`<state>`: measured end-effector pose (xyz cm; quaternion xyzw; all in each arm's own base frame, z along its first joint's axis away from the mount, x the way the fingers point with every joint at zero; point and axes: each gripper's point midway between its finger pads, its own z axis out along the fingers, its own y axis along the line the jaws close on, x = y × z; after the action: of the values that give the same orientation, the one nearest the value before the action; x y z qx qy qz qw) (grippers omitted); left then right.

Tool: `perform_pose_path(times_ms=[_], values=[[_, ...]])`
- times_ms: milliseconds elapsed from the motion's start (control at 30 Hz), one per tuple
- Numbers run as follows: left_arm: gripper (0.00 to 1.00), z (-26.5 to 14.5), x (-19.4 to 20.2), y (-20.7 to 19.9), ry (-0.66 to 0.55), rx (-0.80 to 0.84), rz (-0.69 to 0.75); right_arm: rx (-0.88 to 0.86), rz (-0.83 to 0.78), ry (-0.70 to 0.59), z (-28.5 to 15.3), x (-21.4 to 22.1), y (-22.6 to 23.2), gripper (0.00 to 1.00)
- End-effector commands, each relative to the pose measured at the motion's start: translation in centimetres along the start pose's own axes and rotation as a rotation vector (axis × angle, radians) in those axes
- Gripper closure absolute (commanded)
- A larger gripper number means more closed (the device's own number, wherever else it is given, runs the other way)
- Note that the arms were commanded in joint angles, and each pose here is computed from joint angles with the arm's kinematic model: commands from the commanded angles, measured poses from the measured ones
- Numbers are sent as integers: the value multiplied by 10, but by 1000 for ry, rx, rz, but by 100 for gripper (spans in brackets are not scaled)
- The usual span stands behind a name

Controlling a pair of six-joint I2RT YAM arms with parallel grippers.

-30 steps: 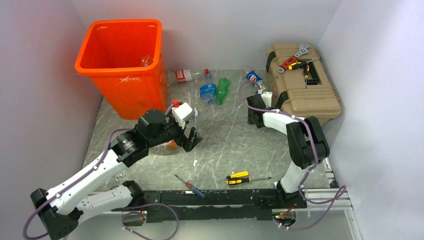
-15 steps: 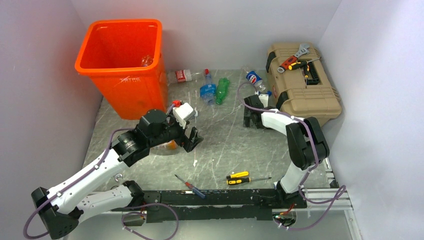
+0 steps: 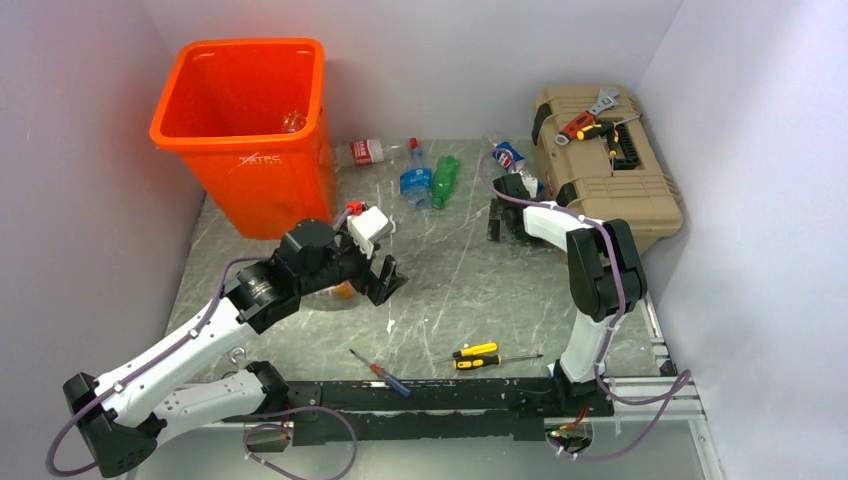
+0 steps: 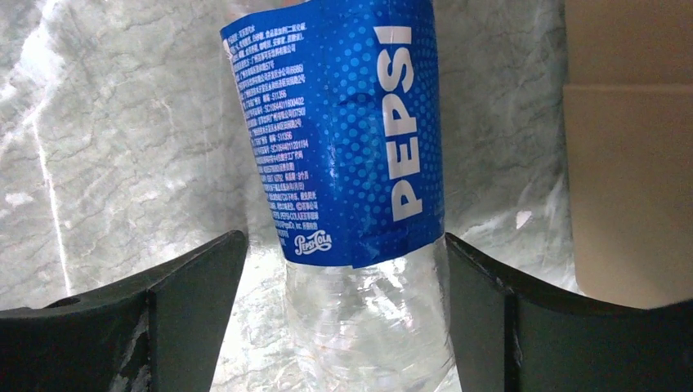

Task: Put the plastic bottles in the bin
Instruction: Pick up the plastic bottle at the center of the board.

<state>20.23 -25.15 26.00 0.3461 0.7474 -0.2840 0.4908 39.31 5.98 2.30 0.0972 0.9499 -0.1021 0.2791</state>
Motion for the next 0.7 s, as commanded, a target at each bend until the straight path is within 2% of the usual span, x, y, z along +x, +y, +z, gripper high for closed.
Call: perform_pose_path(times_ms=[0, 267, 433, 533, 667], values=[[2, 0, -11, 0, -27, -6, 13, -54, -22, 47, 1, 12, 7, 13], [3, 1, -10, 2, -22, -17, 9, -129, -15, 20, -24, 22, 14, 43], [3, 0, -11, 6, -36, -40, 4, -188, -25, -54, -64, 25, 25, 54], [3, -1, -12, 9, -48, -63, -1, -264, -74, -158, -109, 22, 47, 57], [2, -3, -16, 18, -71, -117, -27, -465, -171, -430, -201, 17, 86, 61]])
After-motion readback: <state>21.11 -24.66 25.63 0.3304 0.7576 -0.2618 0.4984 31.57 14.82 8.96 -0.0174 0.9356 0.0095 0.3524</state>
